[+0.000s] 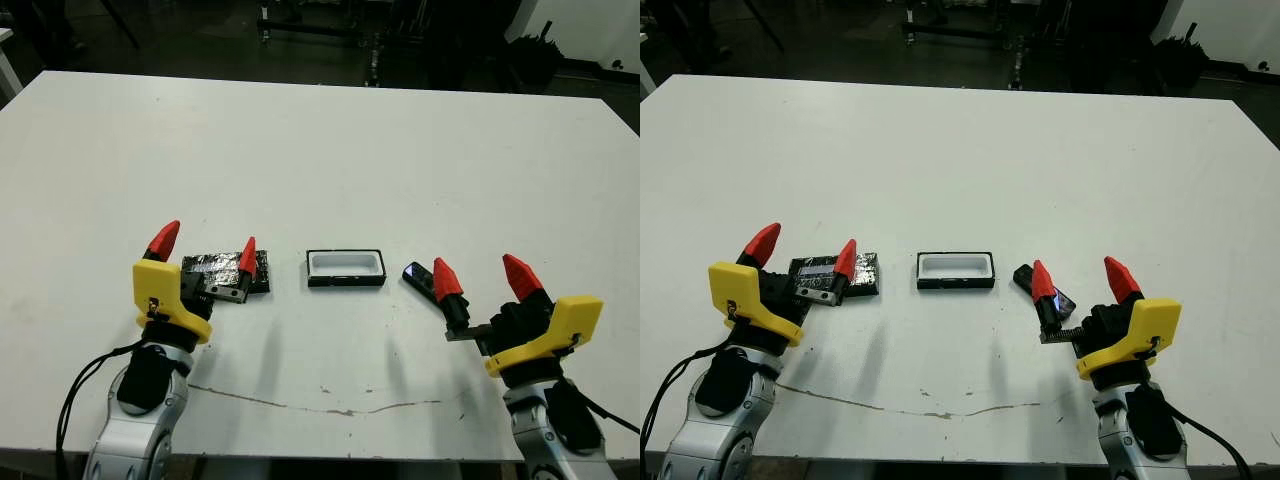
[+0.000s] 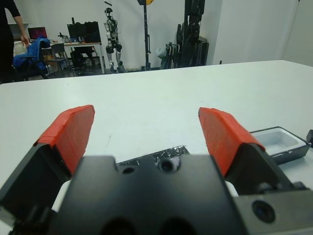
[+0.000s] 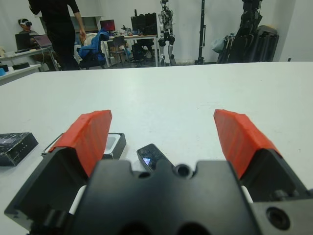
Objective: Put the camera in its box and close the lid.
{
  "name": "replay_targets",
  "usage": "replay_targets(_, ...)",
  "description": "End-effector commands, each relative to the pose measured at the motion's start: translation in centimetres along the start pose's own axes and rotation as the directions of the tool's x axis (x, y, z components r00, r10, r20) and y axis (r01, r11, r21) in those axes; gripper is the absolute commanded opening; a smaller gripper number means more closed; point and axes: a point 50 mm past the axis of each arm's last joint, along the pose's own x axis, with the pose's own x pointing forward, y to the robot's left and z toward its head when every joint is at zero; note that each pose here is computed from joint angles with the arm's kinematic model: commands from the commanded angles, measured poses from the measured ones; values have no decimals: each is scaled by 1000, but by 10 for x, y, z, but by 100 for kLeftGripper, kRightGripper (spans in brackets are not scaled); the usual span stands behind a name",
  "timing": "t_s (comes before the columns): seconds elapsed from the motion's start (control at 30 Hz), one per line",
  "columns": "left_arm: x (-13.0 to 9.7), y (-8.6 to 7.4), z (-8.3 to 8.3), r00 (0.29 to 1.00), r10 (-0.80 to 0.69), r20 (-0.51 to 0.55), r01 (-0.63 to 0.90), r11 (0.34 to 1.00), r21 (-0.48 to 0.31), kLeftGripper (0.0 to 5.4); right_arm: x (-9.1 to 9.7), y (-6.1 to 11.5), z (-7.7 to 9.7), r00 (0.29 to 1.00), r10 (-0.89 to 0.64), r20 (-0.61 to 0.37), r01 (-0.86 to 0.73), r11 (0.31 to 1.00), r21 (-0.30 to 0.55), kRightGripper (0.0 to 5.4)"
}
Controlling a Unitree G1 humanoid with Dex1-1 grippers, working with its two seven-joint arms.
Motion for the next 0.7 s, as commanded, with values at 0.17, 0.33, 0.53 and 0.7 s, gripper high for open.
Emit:
replay_targets(0.17, 0, -1, -2, 999, -25, -24, 26, 1000, 8, 540, -1, -2, 1, 1000, 19, -18, -20, 999, -31, 539)
replay_targets(0.33, -1, -3, -2, 999, -27, -27, 27, 1000, -9, 540, -1, -10, 7, 997, 51, -51, -55, 995, -80, 539)
replay_targets(0.53, -2, -5, -3, 999, -18, -35, 18, 1000, -21, 540, 8, -33, 38, 979, 170, -109, -188, 966, -179, 539)
replay_targets(0.7, -4, -7, -4, 999, -18, -40, 17, 1000, -25, 540, 24, -53, 63, 924, 295, -242, -350, 909, -226, 539)
